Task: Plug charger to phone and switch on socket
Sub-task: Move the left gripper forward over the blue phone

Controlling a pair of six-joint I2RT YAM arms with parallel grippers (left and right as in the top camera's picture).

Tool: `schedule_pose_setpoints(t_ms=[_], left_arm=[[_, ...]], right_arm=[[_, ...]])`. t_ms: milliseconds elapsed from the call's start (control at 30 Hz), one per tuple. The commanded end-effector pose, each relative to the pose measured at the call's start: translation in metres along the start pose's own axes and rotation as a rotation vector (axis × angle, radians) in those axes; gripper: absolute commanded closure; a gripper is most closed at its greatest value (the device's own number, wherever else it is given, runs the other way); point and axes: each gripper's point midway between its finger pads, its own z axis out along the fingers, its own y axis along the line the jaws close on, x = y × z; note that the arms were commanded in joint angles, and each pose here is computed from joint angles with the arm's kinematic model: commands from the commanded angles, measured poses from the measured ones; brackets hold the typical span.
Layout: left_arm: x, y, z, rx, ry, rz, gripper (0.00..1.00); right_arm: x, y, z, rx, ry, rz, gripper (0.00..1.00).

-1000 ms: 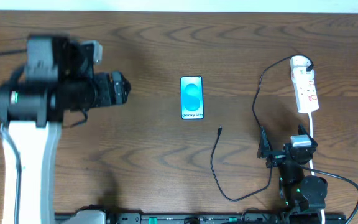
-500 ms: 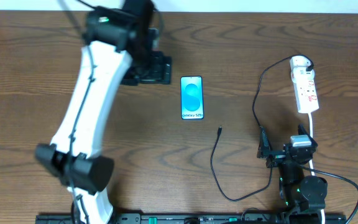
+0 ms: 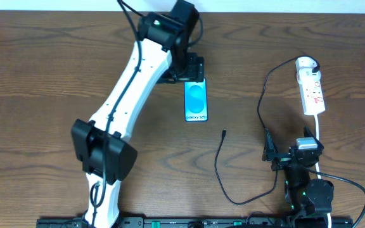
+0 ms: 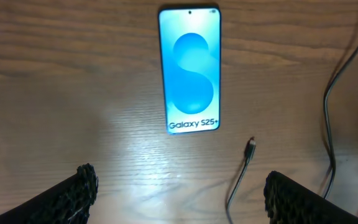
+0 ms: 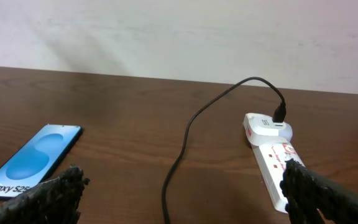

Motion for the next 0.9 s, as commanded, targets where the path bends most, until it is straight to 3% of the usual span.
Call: schedule_pose_setpoints(t_ms=[0, 367, 633, 867], left_arm=[[-0.001, 0.002, 0.037, -0.051, 0.057, -0.048, 0.12], [0.007, -0.001, 0.118, -0.116, 0.173, -0.090, 0.12], [-0.008, -0.012, 0.131, -0.080, 0.112, -0.072, 0.12], [-0.010, 0.007, 0.143, -0.178, 0.081, -0.064, 0.12]], right_arm=[[0.001, -0.001, 0.000, 0.006, 0.001, -0.012, 0.01], [0.001, -0.001, 0.000, 0.006, 0.001, -0.012, 0.01], [0.001, -0.001, 0.000, 0.006, 0.001, -0.012, 0.01], [0.001, -0.001, 0.000, 0.006, 0.001, -0.012, 0.01]])
